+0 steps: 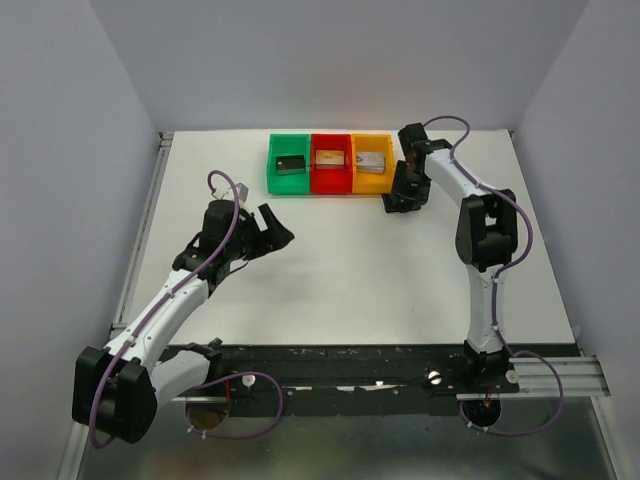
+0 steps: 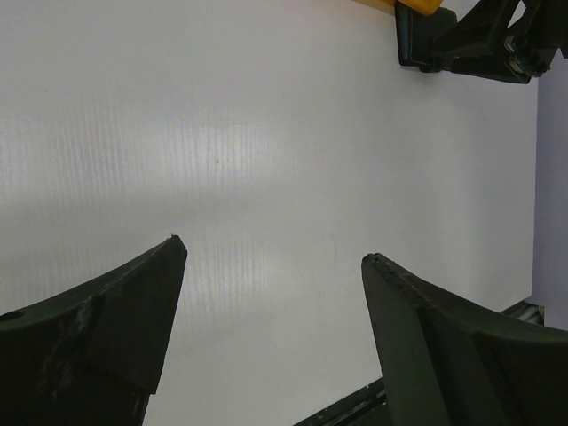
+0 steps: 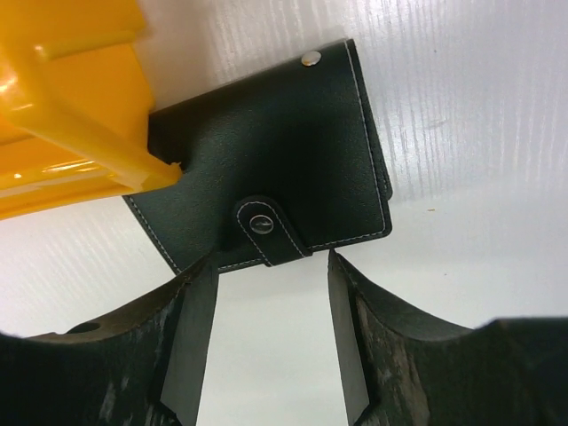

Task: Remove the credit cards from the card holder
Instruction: Move the card holder to the center of the board.

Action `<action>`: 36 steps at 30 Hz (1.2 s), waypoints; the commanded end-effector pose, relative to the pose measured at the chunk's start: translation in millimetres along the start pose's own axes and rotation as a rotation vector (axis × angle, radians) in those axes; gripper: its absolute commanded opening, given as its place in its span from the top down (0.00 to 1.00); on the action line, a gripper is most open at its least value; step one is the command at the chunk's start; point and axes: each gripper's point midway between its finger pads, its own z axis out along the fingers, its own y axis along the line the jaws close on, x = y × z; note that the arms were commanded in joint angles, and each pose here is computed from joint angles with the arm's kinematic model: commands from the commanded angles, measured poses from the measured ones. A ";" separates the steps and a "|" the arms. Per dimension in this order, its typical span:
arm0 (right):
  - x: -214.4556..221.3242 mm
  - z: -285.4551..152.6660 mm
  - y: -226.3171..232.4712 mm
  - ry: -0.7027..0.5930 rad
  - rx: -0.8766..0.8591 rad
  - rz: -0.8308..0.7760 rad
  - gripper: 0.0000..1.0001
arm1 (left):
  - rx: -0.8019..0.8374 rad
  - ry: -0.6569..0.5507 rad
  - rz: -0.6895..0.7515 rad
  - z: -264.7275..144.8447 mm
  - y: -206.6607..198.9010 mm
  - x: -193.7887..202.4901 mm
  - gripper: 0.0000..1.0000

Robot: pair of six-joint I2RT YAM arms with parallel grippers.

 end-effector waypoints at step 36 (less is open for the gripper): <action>12.9 10.8 4.6 0.099 0.069 -0.184 0.53 | 0.005 -0.018 0.016 -0.3 -4.0 -2.9 0.07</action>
